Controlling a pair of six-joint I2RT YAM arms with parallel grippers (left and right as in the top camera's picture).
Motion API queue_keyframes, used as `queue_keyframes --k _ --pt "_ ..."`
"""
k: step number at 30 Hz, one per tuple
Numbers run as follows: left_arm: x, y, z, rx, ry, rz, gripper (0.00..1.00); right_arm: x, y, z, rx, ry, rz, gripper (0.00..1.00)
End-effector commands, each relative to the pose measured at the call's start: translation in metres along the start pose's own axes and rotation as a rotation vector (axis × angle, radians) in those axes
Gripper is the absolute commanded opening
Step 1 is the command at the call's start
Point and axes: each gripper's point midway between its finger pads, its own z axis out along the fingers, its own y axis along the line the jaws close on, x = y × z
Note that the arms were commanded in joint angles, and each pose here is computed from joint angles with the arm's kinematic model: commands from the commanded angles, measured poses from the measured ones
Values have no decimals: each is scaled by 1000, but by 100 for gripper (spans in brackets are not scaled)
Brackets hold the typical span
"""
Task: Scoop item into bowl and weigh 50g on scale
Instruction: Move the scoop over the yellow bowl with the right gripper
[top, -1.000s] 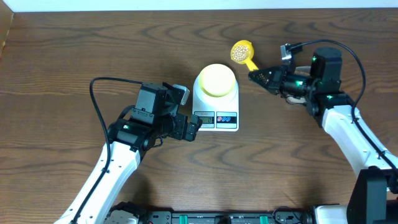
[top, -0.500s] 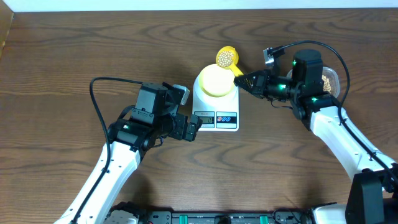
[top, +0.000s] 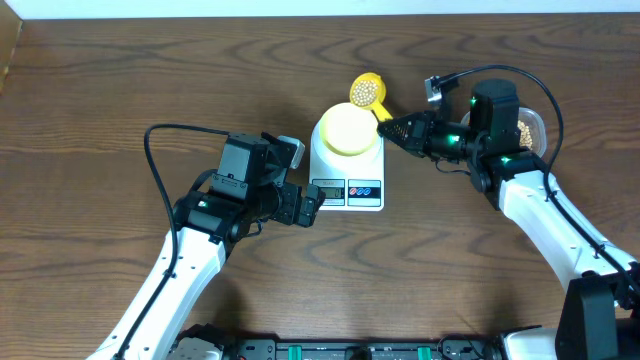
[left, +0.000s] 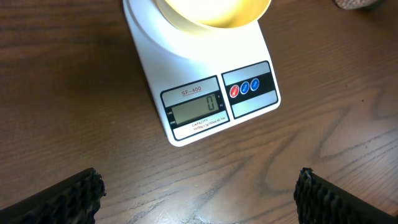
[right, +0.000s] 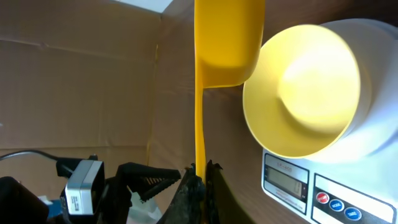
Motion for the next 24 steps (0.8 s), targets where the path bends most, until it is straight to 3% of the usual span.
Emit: queue_keyframes --k 1,24 --pt "0 1 1 -9 1 4 100 -5 -7 1 36 -31 -15 1" --pt "0 1 1 -9 1 3 100 -17 -19 -2 98 -93 -41 1"
